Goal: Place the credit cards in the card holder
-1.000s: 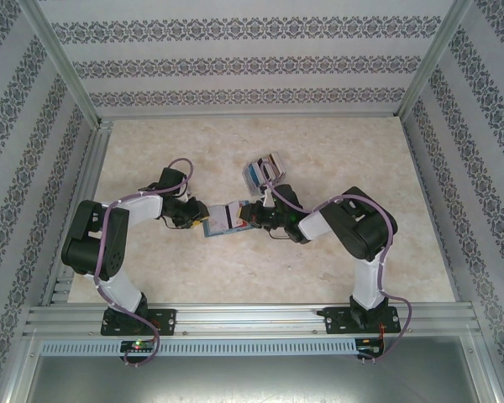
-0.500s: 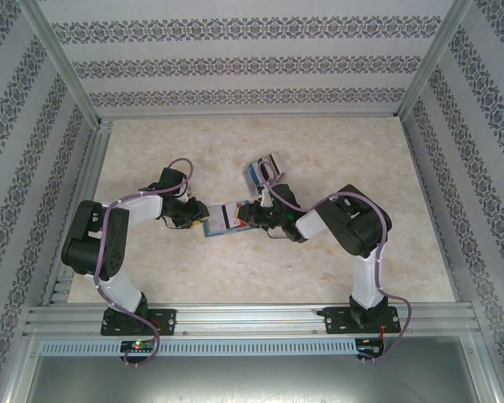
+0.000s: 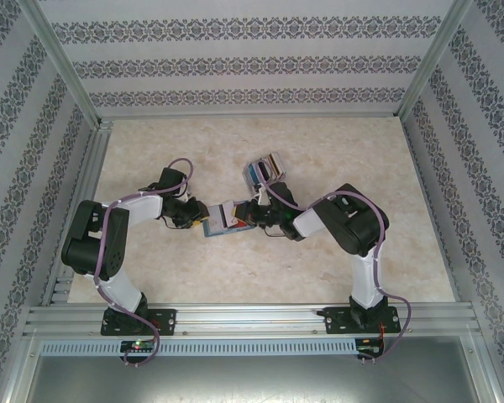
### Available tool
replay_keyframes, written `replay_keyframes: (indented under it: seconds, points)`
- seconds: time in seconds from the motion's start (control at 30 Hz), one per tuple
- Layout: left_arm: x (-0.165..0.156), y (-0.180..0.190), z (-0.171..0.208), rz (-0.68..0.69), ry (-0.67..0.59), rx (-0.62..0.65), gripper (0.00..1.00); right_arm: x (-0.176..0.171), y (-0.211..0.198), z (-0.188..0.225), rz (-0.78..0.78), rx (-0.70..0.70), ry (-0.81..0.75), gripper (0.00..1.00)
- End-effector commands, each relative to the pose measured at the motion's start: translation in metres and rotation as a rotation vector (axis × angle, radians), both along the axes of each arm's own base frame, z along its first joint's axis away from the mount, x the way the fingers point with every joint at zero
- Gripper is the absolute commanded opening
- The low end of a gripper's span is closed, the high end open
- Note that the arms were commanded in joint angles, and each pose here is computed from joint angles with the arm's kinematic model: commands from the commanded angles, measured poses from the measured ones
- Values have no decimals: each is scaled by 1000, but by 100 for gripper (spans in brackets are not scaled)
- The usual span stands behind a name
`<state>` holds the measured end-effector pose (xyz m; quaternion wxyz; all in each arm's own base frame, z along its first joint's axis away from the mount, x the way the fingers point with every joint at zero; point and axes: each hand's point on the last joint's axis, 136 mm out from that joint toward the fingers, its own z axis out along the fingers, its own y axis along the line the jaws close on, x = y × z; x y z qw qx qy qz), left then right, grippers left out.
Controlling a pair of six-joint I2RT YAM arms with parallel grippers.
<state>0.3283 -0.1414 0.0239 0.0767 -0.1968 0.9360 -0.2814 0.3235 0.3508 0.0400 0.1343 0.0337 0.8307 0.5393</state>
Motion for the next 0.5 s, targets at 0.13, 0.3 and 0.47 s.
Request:
replay_keyframes:
  seconds: [0.13,0.3,0.47]
  points:
    - [-3,5,-1,11,8,5,30,-6,9,-11,9,-58,-11,11]
    - [-4,5,-5,15,13,7,30,-9,12,-17,-27,-113,-2,11]
    - [-5,2,-8,18,16,-16,30,-11,22,-15,-41,-160,-22,11]
